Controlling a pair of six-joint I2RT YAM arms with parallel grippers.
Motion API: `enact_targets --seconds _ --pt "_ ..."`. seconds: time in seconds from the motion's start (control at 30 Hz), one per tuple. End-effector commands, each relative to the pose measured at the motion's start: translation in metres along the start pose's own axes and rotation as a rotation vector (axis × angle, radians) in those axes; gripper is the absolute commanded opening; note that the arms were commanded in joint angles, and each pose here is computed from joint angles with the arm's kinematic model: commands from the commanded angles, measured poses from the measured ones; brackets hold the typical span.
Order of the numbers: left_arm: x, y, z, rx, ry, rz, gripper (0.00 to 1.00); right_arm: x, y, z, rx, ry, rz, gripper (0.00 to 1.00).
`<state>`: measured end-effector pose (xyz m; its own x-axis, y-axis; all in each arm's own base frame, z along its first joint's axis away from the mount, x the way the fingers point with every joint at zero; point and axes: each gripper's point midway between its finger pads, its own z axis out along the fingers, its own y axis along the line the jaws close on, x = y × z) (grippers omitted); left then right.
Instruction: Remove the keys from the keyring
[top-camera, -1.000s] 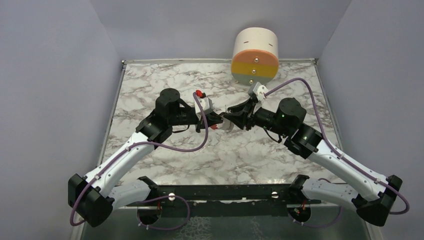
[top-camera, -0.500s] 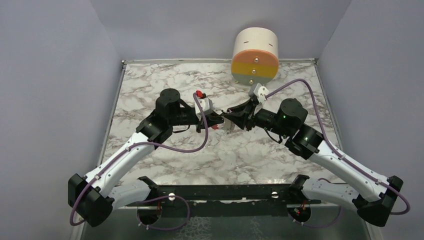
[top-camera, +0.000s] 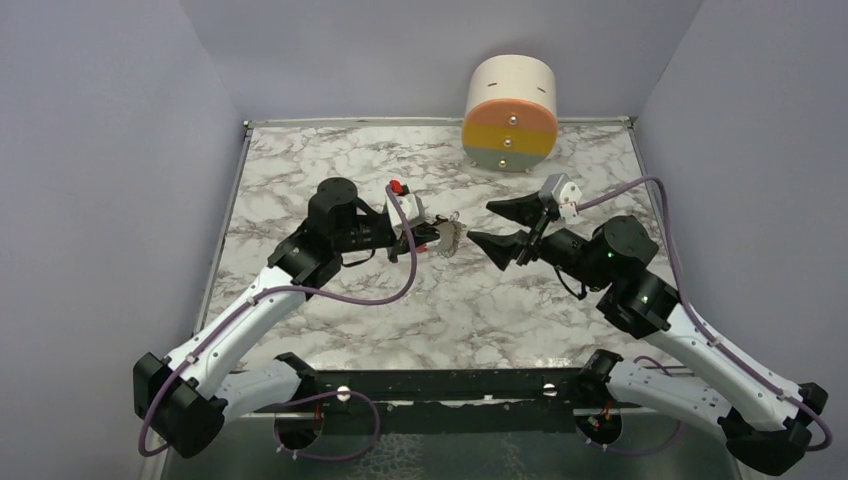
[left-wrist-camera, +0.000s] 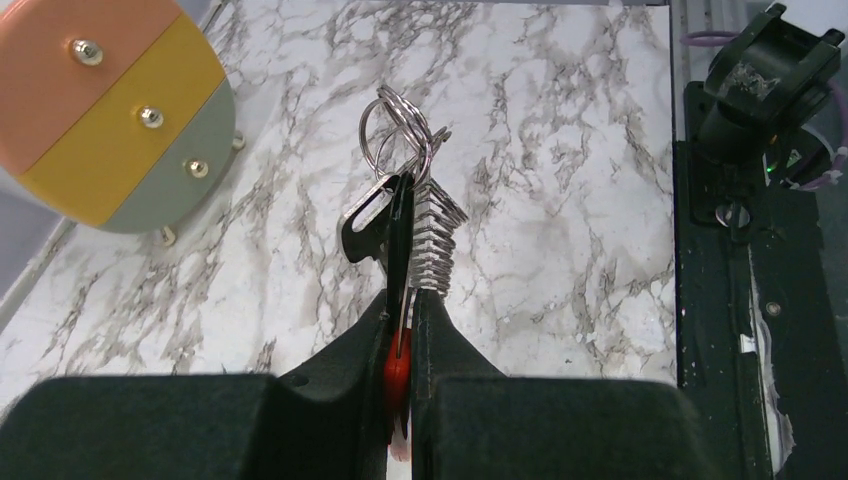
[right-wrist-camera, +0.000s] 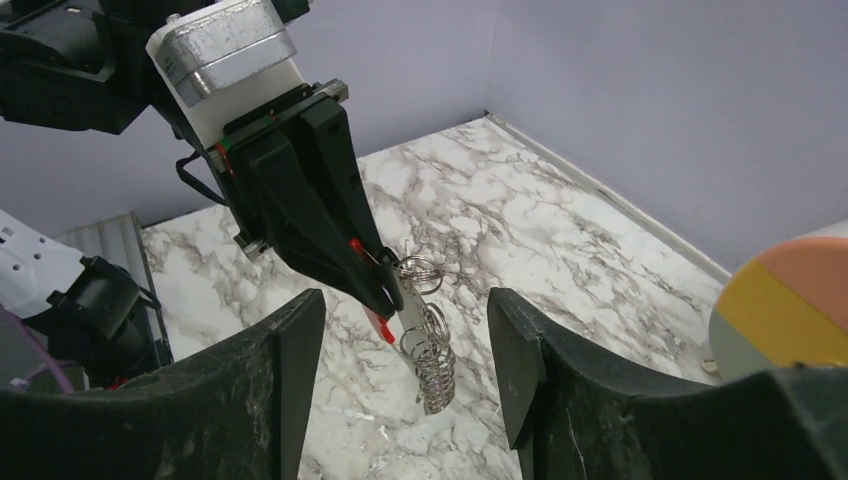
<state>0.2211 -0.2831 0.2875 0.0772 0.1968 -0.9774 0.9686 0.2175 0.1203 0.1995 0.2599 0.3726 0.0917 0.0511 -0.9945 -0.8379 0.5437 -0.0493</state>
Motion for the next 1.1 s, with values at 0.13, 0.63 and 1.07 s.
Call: enact_targets --seconds 0.13,0.63,1.07 --pt "-0.022 -0.007 -0.009 0.022 -0.053 0.091 0.00 0.014 -0.002 0.012 -0.002 0.055 0.003 0.66" --pt "-0.038 -0.023 -0.009 0.107 -0.130 0.102 0.00 0.040 -0.001 0.034 -0.022 0.091 0.024 0.66" --pt "-0.056 -0.015 -0.011 0.056 -0.184 0.096 0.00 0.062 0.011 0.043 -0.092 0.138 0.055 0.01"
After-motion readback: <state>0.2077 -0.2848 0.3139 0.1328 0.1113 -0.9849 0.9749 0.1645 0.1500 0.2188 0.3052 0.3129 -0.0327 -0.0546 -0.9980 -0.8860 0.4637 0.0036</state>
